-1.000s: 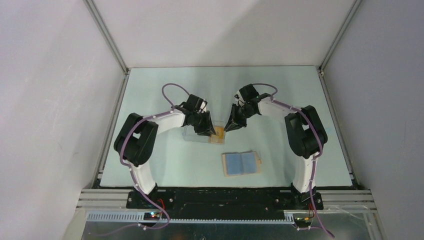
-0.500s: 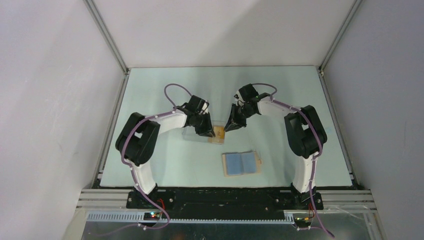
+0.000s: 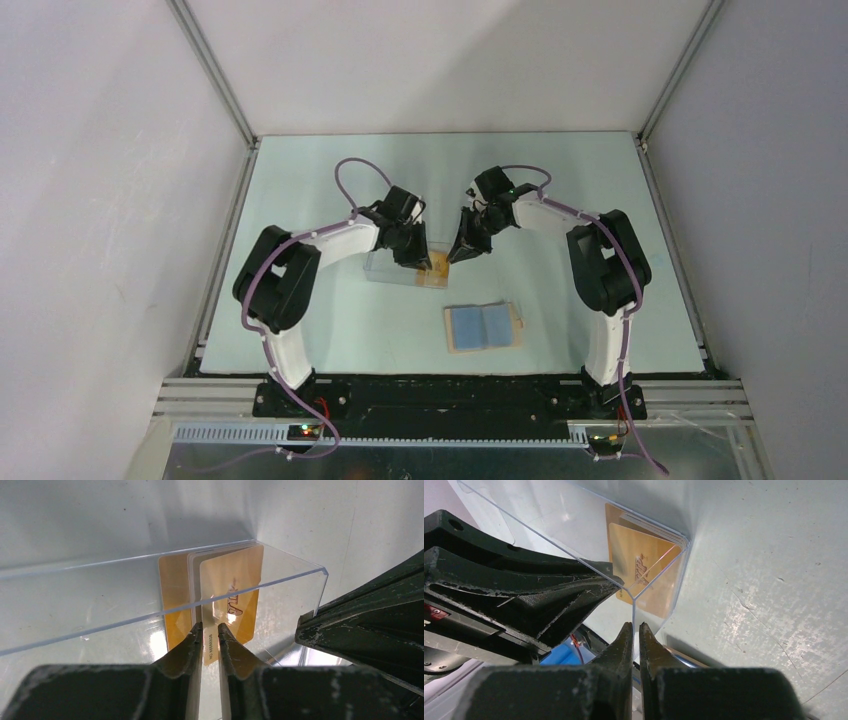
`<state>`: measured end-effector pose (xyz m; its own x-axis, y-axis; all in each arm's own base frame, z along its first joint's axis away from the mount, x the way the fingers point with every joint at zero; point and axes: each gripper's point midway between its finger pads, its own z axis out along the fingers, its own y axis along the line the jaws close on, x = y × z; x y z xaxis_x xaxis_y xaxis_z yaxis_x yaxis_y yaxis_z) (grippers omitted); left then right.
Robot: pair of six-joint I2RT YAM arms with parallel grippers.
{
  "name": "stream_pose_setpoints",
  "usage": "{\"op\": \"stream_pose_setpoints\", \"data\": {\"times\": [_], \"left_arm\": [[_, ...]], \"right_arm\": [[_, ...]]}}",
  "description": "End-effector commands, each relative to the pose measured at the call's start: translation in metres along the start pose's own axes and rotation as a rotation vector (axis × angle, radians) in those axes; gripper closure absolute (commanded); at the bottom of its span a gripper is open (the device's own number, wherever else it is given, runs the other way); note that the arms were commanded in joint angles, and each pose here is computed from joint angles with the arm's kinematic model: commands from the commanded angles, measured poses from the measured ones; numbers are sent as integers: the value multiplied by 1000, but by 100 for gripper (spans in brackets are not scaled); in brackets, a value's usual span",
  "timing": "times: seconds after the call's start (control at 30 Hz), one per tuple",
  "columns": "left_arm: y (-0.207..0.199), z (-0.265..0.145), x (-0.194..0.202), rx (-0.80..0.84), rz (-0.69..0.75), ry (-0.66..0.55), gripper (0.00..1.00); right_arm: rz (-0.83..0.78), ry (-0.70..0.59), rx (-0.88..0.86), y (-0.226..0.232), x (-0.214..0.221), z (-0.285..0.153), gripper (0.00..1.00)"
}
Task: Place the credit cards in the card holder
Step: Pick up the credit card from the storage box.
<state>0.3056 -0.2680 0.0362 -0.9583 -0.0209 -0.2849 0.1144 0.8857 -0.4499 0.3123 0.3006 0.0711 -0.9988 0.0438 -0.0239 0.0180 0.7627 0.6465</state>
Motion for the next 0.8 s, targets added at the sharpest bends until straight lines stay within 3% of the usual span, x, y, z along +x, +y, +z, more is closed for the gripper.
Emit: {"op": "stream_pose_setpoints", "data": {"times": [0.0, 0.43, 0.77], "left_arm": [[-22, -11, -16, 41, 61, -57, 81], [-53, -39, -20, 132, 77, -98, 82], [-43, -14, -9, 87, 69, -44, 77]], "right_arm": [[-35, 14, -16, 10, 0, 2, 98], [-38, 18, -14, 9, 2, 3, 98], [-35, 23, -16, 9, 2, 4, 97]]}}
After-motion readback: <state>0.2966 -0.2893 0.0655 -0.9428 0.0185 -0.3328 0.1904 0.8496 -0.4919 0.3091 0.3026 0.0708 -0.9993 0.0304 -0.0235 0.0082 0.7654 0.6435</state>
